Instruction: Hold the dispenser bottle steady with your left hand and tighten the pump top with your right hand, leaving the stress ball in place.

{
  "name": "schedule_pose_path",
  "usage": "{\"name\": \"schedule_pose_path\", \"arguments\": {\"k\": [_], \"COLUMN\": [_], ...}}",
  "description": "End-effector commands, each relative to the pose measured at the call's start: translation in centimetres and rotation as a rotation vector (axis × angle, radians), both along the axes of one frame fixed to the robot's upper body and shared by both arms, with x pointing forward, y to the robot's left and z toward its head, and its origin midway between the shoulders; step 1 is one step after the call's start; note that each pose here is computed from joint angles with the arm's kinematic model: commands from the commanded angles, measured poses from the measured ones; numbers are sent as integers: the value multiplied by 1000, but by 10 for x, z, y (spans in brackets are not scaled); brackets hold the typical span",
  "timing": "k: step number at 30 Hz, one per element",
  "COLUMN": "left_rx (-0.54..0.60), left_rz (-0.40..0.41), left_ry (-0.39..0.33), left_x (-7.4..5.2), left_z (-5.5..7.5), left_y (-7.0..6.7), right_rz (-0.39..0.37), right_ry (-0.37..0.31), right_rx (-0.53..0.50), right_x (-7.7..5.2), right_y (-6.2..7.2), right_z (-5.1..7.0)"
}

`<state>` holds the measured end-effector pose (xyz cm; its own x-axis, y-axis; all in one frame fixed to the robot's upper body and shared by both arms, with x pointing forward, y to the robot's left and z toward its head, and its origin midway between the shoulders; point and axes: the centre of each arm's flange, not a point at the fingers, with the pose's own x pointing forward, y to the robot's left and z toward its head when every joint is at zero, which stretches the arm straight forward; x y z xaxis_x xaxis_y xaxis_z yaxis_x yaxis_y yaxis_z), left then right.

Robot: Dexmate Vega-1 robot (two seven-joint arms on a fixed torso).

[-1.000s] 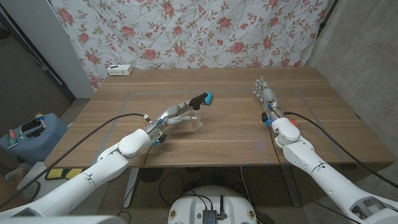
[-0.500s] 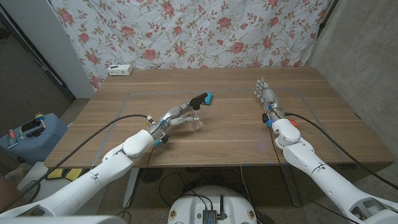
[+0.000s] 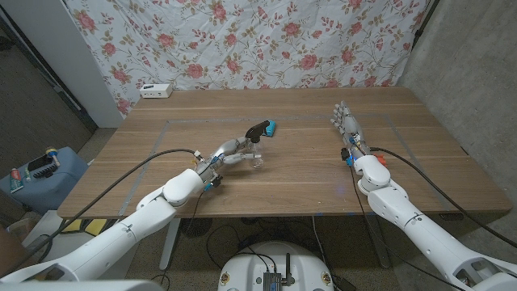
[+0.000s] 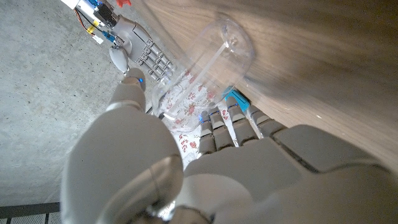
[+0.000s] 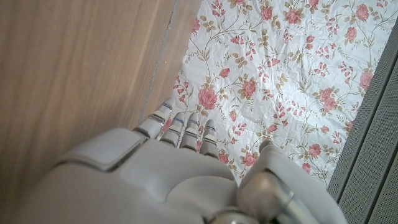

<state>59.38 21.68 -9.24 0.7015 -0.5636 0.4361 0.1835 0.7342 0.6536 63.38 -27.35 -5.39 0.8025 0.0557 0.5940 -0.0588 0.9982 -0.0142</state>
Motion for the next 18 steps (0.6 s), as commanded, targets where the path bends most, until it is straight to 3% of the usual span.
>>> {"name": "schedule_pose_path", "arguments": {"k": [1,18], "left_rx": [9,0], "left_rz": [15,22], "left_ry": [9,-1], "left_x": [2,2], "left_z": [-3,-6], "left_y": [-1,-3], "right_rz": [0,-8], "right_ry": [-9,-23], "right_rx": [6,24], "right_x": [-3,-10], "right_y": [-1,-2], "right_z": [-2,-8]}}
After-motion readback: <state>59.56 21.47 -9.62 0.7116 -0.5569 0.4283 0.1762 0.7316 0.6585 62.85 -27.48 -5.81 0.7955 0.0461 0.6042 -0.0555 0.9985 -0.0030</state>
